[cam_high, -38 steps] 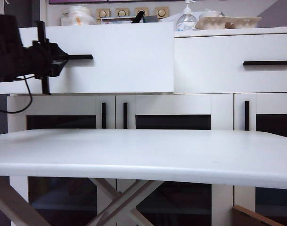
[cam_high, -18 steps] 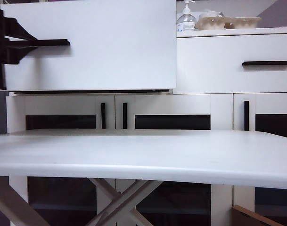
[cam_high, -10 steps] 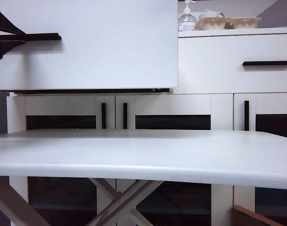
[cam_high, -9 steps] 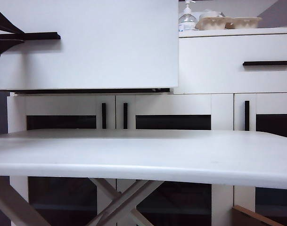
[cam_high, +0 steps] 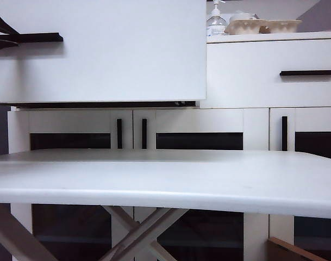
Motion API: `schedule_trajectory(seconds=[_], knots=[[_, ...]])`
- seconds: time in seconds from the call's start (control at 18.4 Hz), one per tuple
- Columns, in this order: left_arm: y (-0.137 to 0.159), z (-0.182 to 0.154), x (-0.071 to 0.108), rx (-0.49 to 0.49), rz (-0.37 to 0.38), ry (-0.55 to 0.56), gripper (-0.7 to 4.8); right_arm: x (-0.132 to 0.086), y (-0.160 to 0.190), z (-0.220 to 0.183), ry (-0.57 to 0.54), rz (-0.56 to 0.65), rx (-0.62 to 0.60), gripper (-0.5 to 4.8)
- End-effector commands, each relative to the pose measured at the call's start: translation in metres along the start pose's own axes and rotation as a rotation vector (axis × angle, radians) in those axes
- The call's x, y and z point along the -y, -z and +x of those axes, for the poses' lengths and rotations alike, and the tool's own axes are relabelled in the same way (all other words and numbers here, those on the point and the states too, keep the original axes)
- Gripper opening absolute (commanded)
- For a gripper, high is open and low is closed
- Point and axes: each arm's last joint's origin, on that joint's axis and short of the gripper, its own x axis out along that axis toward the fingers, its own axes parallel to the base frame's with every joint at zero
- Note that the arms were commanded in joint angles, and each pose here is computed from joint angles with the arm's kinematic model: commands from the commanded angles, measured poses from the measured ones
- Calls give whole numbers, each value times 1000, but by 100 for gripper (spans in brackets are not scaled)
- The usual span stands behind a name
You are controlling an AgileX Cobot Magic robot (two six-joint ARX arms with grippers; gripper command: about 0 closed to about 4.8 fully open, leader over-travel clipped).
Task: Pick up a can of beer from the white table, open the left drawer, place the beer inside the drawer, and finally close the drawer.
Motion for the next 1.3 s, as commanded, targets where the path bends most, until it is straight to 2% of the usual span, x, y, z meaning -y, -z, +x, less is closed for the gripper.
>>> schedule_trajectory(seconds=[0.05, 0.16, 0.22, 0.27, 0.33, 0.38, 0.54, 0.81, 1.09, 1.19, 1.3], knots=[[-2, -3, 17, 5, 84, 115, -6, -3, -13, -4, -12, -28, 84, 157], [-1, -3, 18, -42, 87, 130, -5, -3, -13, -4, -12, -28, 84, 157], [0, -3, 18, -75, 90, 137, 19, -3, -13, -4, -12, -28, 84, 157], [1, -3, 18, -98, 92, 144, 133, -3, -13, -4, -12, -28, 84, 157], [2, -4, 19, -123, 93, 150, 369, -3, -13, -4, -12, -28, 84, 157], [2, -4, 19, -136, 92, 153, 479, -3, -13, -4, -13, -29, 87, 157], [5, -6, 24, -240, 116, 212, 479, -4, -16, -5, -17, -39, 116, 157], [6, -19, 36, -271, 127, 236, 479, -5, -20, -5, -26, -5, 153, 157], [11, -36, 29, -313, 125, 57, 479, -6, -22, -5, -55, -12, 169, 157], [11, -45, 28, -280, 116, -15, 479, -6, -23, -5, -56, -15, 176, 157], [12, -52, 29, -256, 135, -36, 479, -6, -23, -5, -56, -15, 175, 157]])
